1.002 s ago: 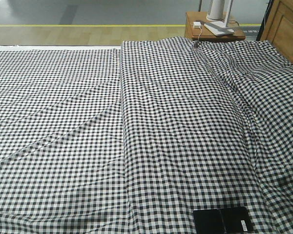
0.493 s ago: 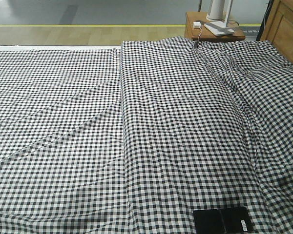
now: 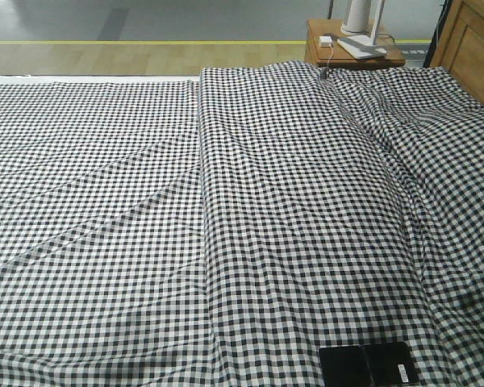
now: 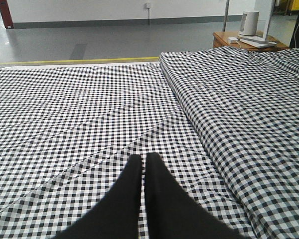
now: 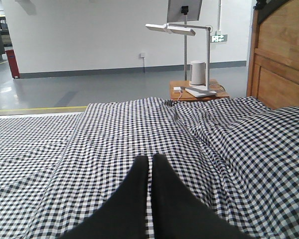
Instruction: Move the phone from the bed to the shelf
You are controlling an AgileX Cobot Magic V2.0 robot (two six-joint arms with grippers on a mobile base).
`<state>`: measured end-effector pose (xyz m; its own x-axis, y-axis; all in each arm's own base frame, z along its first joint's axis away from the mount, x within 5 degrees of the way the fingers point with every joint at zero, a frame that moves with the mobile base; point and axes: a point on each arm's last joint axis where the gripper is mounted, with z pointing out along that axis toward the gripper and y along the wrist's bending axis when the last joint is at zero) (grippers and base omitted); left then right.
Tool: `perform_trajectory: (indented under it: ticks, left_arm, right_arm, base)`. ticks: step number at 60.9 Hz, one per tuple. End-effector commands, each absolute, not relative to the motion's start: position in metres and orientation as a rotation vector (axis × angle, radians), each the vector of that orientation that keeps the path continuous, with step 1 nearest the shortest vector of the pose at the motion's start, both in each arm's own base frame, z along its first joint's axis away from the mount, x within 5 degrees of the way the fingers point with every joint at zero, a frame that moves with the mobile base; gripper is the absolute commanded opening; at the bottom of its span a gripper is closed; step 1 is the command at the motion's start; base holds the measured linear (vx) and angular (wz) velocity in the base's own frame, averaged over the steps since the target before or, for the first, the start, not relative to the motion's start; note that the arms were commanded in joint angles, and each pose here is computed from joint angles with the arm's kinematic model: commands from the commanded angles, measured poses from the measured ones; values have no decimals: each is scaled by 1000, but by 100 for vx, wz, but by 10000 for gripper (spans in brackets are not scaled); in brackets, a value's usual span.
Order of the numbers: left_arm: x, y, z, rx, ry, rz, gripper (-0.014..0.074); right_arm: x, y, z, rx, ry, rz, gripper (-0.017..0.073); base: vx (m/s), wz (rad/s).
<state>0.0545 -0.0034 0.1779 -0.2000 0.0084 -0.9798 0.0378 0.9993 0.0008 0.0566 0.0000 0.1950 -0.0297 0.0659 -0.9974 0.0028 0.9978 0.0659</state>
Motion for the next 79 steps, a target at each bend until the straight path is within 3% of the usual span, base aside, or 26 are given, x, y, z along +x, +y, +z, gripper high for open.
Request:
perform_trajectory:
  ticks: [1, 28, 47, 71, 79]
  left_arm:
    - [55, -3, 184, 20, 1695, -34, 1]
    - [55, -3, 184, 20, 1695, -34, 1]
    - [55, -3, 184, 20, 1695, -34, 1]
    - [55, -3, 184, 20, 1695, -34, 1]
    - [55, -3, 184, 20, 1695, -34, 1]
  right_arm:
    - [57, 0, 200, 50, 1526, 40, -4]
    - [57, 0, 202, 50, 1511, 40, -4]
    - [49, -1, 235, 38, 1159, 35, -4]
    - [28, -1, 341, -16, 926, -58, -4]
    - [36, -1, 374, -15, 964, -52, -4]
  base:
    - [0, 0]
    - [0, 0]
    - [0, 0]
    - [0, 0]
    - [0, 0]
